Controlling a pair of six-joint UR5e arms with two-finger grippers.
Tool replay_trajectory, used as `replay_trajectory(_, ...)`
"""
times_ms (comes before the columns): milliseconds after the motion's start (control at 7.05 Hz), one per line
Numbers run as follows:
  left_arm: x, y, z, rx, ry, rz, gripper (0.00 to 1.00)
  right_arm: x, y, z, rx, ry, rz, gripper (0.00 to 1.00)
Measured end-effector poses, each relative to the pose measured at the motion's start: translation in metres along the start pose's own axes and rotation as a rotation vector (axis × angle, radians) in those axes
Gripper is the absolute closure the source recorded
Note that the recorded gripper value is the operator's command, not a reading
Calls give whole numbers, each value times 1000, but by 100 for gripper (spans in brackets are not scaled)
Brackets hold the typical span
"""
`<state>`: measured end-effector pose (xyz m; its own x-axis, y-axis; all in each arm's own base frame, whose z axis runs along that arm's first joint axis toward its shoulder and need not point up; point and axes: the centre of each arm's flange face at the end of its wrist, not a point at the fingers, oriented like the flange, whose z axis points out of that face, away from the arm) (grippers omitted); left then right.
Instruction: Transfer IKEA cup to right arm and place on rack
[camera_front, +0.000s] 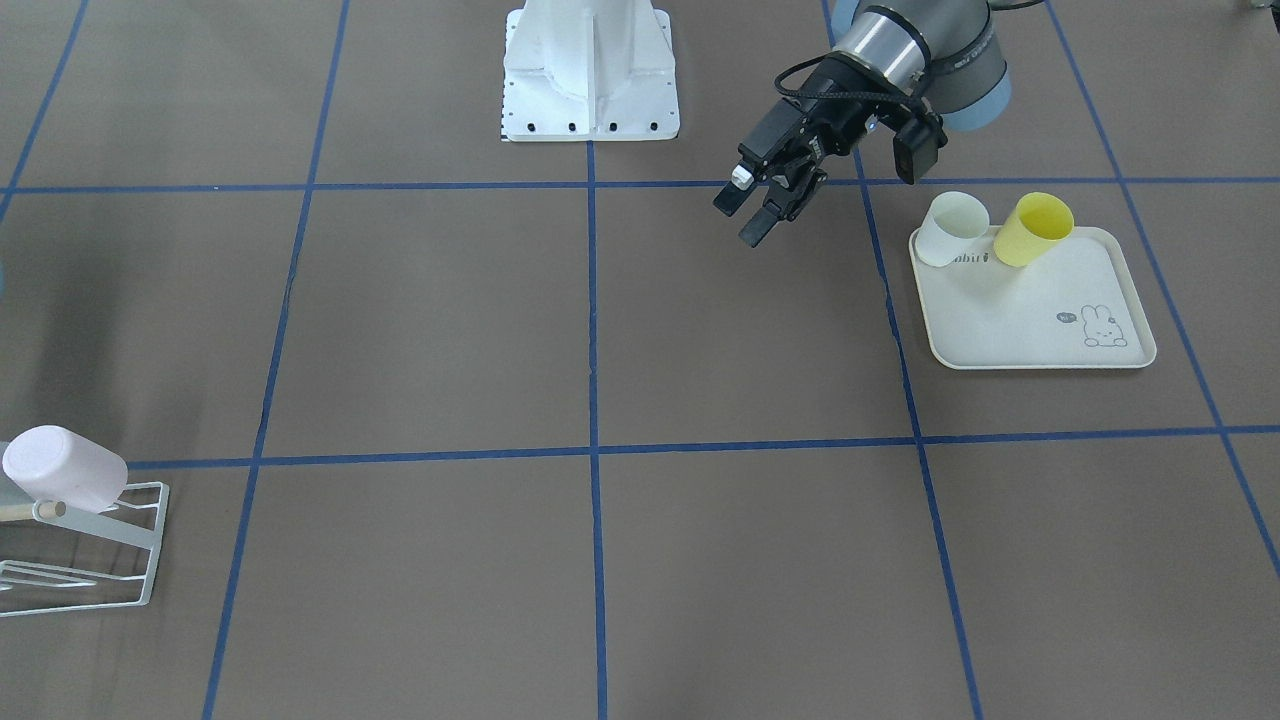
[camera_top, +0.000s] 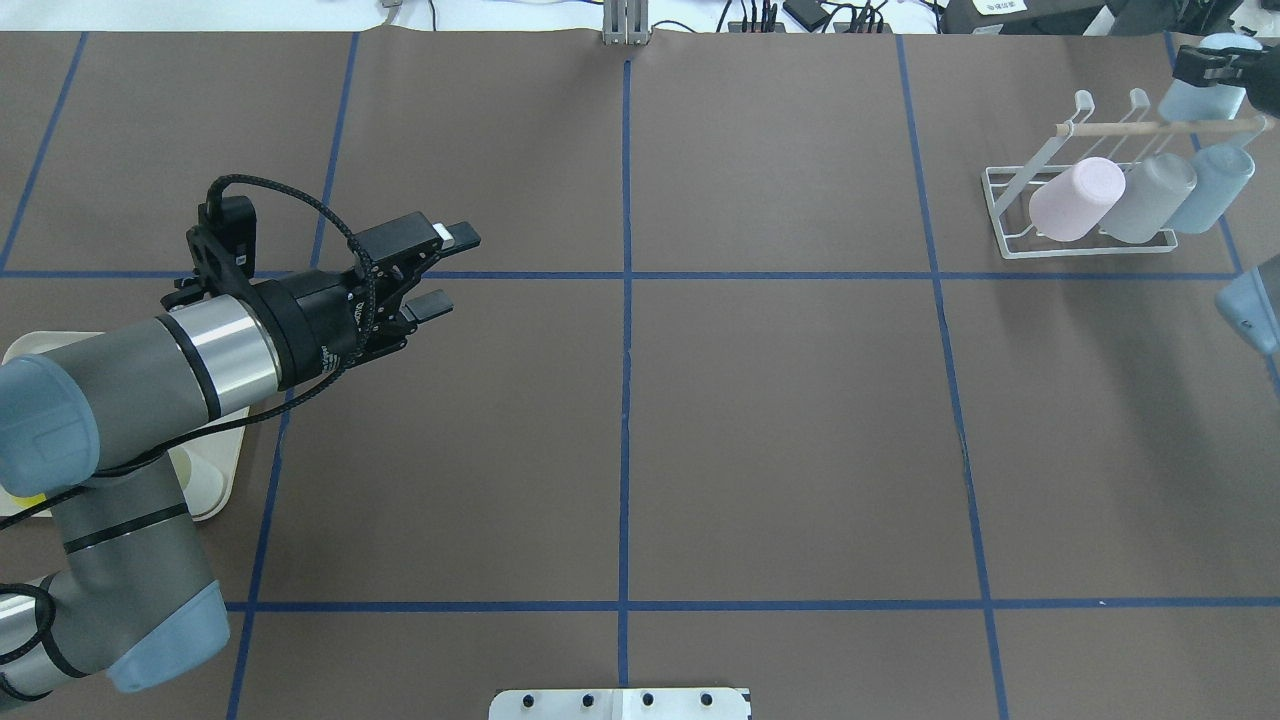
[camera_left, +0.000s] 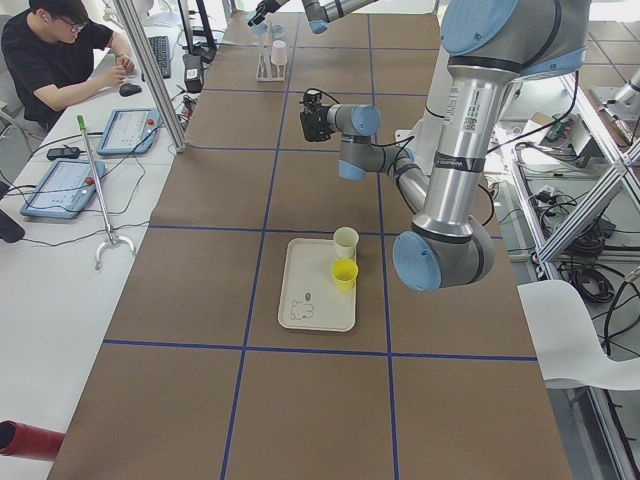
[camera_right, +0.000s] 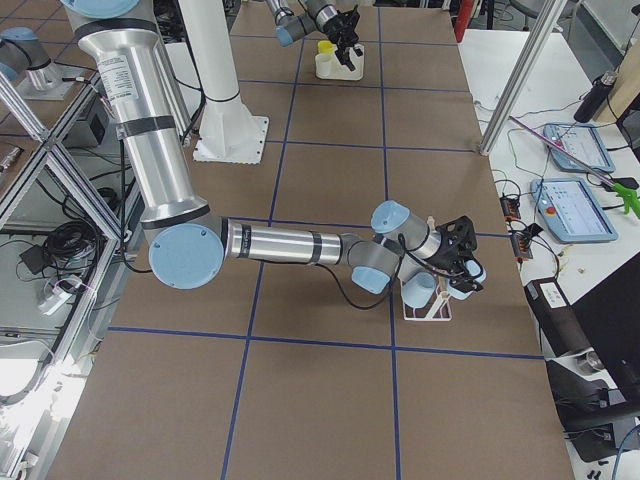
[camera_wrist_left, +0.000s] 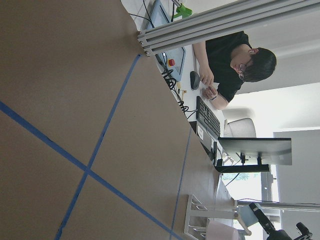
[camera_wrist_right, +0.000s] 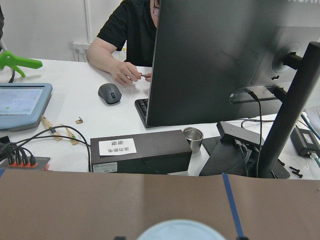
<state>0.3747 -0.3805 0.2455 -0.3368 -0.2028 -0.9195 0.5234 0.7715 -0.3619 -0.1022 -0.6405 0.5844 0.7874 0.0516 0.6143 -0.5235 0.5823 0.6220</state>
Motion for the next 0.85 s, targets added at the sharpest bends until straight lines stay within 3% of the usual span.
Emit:
replay_trajectory(425,1,0,-1,-2,3,0,0,11,-5,-8,-11,-55,-30,0)
replay_trajectory(851,18,-12,-16,-37,-41,37,0,34,-57,-40,-57,-187,17,0)
